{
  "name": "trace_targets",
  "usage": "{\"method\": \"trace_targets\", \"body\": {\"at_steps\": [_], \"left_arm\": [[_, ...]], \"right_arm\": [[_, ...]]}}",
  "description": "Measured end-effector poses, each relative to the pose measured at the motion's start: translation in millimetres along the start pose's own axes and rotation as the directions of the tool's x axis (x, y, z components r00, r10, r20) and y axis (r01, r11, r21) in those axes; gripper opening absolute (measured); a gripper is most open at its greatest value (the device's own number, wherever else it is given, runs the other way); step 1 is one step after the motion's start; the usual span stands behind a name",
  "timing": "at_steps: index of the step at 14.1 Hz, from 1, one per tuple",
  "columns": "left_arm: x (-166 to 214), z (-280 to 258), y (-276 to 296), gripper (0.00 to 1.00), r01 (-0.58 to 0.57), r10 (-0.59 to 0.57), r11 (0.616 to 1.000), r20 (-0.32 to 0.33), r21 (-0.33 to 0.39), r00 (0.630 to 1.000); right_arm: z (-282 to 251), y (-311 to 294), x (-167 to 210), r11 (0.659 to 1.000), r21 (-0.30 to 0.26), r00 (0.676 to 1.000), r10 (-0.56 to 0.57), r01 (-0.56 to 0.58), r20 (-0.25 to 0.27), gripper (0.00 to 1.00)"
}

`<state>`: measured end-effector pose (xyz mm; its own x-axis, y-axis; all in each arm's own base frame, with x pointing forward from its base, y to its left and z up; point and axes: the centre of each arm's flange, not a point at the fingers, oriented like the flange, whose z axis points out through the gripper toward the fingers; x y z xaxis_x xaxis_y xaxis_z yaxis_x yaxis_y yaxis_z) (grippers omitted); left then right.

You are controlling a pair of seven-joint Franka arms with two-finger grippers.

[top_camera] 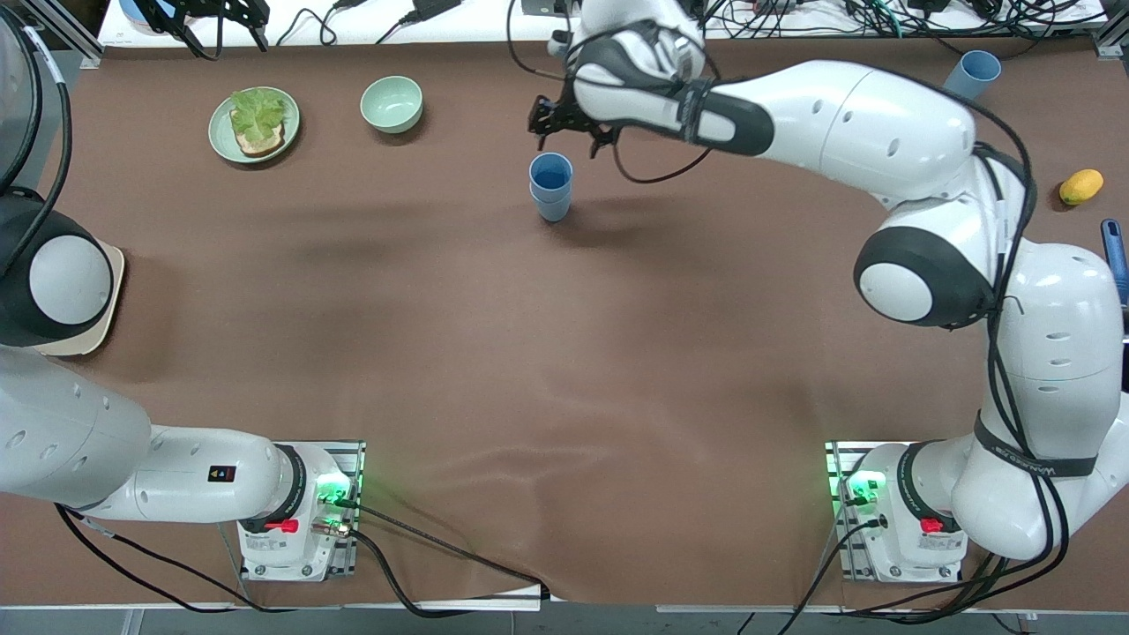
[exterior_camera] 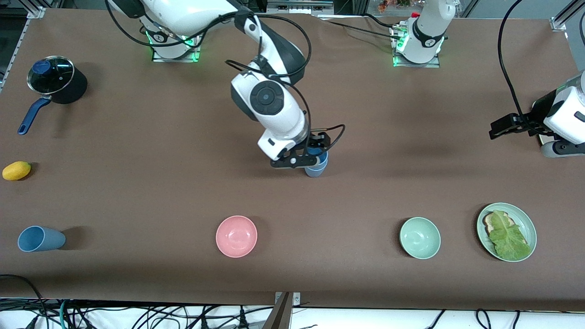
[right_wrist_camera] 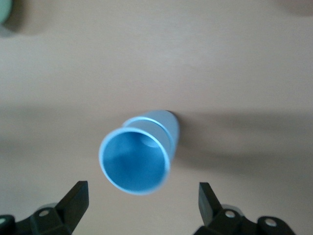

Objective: Stack blue cups with both arms

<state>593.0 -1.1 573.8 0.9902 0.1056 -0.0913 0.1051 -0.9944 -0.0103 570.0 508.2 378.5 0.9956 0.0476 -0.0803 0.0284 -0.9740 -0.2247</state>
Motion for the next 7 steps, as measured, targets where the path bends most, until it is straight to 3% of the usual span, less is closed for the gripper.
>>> {"method": "trace_targets", "body": {"at_steps": [3, 7], "left_arm": [[0.0, 0.0, 0.0, 1.0, 0.0, 0.0, 1.0, 0.0, 0.0, 1.0], [-0.5, 0.4, 0.0, 1.0, 0.0, 0.0, 1.0, 0.005, 0.0, 1.0]], "right_arm": [[-37.5, 66.0, 26.6, 0.995, -0.064, 0.995, -0.066, 0.071, 0.078, 1.0], [-63.3, 186.9, 69.5, 0.981, -0.185, 0.988, -0.036, 0.064, 0.151, 1.0]]}}
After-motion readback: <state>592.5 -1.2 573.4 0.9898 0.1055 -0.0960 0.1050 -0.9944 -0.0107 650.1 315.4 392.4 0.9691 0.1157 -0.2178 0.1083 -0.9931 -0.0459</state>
